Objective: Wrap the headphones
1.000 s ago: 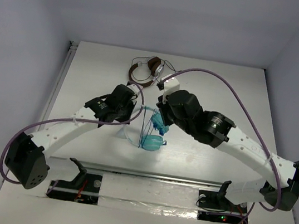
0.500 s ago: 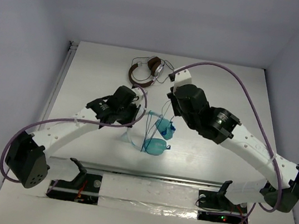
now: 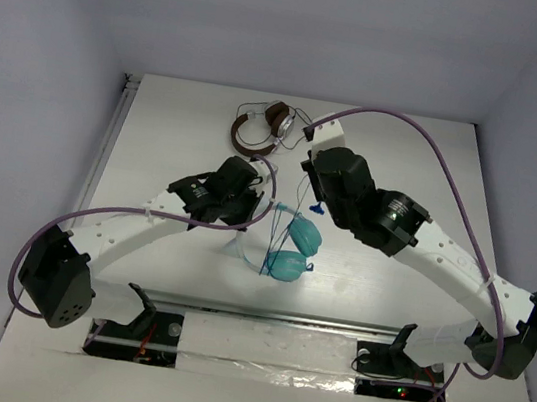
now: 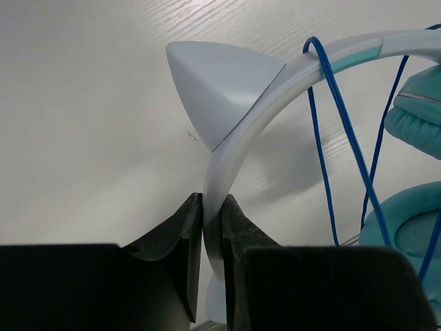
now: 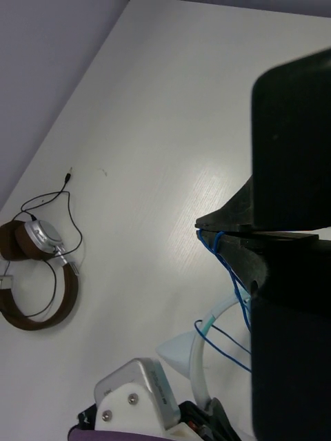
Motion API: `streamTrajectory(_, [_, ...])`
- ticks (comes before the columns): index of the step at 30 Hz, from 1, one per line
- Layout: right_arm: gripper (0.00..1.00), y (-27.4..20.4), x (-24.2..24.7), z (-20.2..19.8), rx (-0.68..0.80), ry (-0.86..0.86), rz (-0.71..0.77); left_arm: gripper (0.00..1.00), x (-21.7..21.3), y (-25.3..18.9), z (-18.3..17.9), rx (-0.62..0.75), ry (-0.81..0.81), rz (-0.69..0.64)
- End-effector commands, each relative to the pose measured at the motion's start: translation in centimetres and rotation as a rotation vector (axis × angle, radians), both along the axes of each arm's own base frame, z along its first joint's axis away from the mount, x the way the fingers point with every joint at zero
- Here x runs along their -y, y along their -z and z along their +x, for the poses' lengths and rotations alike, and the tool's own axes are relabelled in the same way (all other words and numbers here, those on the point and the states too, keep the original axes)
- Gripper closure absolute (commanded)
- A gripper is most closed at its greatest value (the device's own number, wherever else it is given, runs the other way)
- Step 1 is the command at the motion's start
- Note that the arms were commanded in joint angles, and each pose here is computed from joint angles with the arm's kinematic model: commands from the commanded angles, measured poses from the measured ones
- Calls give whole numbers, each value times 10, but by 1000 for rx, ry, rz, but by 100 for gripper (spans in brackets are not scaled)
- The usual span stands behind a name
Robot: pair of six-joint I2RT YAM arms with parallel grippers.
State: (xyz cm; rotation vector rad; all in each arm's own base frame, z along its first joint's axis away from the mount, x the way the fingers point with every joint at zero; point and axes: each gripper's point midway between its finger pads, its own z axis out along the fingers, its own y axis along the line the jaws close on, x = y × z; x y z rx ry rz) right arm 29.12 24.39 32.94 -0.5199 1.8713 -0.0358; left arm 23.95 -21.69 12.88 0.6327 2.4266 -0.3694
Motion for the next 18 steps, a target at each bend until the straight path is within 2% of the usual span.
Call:
streamTrajectory(1, [100, -20, 8, 20, 108, 79, 29, 100, 23, -26, -1, 42, 71, -66])
streamTrajectory(7, [100, 6, 28, 32, 91, 159, 39, 100, 31, -49, -10, 67, 120, -151])
streamTrajectory(18, [100, 80, 11, 31, -97, 98, 187, 100, 47, -73, -17, 76, 194, -265])
